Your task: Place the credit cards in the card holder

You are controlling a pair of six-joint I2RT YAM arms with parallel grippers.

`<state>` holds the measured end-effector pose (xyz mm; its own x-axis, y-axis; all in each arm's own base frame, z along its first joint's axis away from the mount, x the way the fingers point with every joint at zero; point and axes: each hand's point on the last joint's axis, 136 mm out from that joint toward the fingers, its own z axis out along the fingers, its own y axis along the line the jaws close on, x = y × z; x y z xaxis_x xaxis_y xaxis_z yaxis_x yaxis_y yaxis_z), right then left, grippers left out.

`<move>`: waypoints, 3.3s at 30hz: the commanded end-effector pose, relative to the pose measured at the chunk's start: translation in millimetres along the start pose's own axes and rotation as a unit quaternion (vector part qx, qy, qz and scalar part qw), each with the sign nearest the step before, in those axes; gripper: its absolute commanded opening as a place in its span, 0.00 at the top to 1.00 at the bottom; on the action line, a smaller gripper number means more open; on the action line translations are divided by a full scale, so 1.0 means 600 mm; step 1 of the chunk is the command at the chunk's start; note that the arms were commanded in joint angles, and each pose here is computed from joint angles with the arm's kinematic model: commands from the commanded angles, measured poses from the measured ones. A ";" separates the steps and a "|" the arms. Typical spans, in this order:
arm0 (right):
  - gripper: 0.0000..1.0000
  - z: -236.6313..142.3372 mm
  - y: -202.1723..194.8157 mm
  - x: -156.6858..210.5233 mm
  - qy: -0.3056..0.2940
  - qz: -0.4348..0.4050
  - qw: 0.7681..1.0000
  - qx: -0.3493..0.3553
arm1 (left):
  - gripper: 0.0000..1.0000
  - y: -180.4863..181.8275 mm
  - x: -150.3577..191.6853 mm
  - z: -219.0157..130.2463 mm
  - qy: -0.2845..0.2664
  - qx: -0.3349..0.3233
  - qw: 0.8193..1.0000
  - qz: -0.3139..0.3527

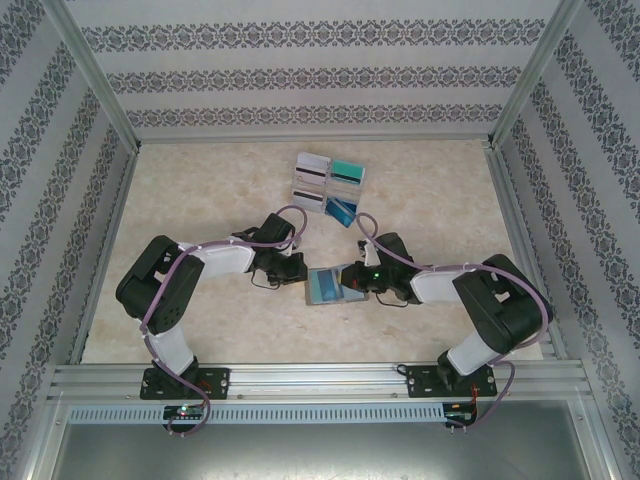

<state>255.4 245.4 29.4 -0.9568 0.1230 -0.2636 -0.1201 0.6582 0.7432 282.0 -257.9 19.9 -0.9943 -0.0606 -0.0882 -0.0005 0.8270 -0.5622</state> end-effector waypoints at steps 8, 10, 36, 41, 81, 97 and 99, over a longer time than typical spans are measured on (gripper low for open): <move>1.00 0.033 0.044 0.009 0.048 -0.013 0.998 -0.044 | 0.91 -0.004 0.010 0.007 0.013 0.000 1.000 0.000; 1.00 0.042 0.048 0.016 0.065 -0.012 0.996 -0.053 | 0.91 -0.005 0.009 0.007 0.012 0.002 1.000 0.001; 0.73 -0.110 0.062 0.064 0.139 -0.060 0.988 0.043 | 0.52 -0.030 -0.080 -0.089 -0.034 -0.081 0.992 0.090; 0.81 -0.100 0.010 0.119 0.158 -0.038 0.983 0.080 | 0.76 -0.045 -0.123 -0.044 -0.007 -0.081 0.989 0.124; 0.86 0.103 0.105 -0.144 0.093 -0.164 0.980 0.059 | 0.83 -0.071 0.097 0.029 0.046 -0.014 0.997 0.068; 0.83 0.066 0.125 -0.168 0.082 -0.177 0.979 0.055 | 0.80 -0.018 0.002 -0.105 -0.044 -0.092 0.992 0.069; 0.83 0.075 0.137 -0.161 0.089 -0.179 0.979 0.043 | 0.80 -0.009 -0.009 -0.103 -0.050 -0.087 0.993 0.058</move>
<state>351.4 308.6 75.7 -0.9024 -0.2278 -0.3657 -0.4056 0.7352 0.5430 277.7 -246.1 82.1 -0.9705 -0.0047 -0.2409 0.1057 0.8901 -0.4433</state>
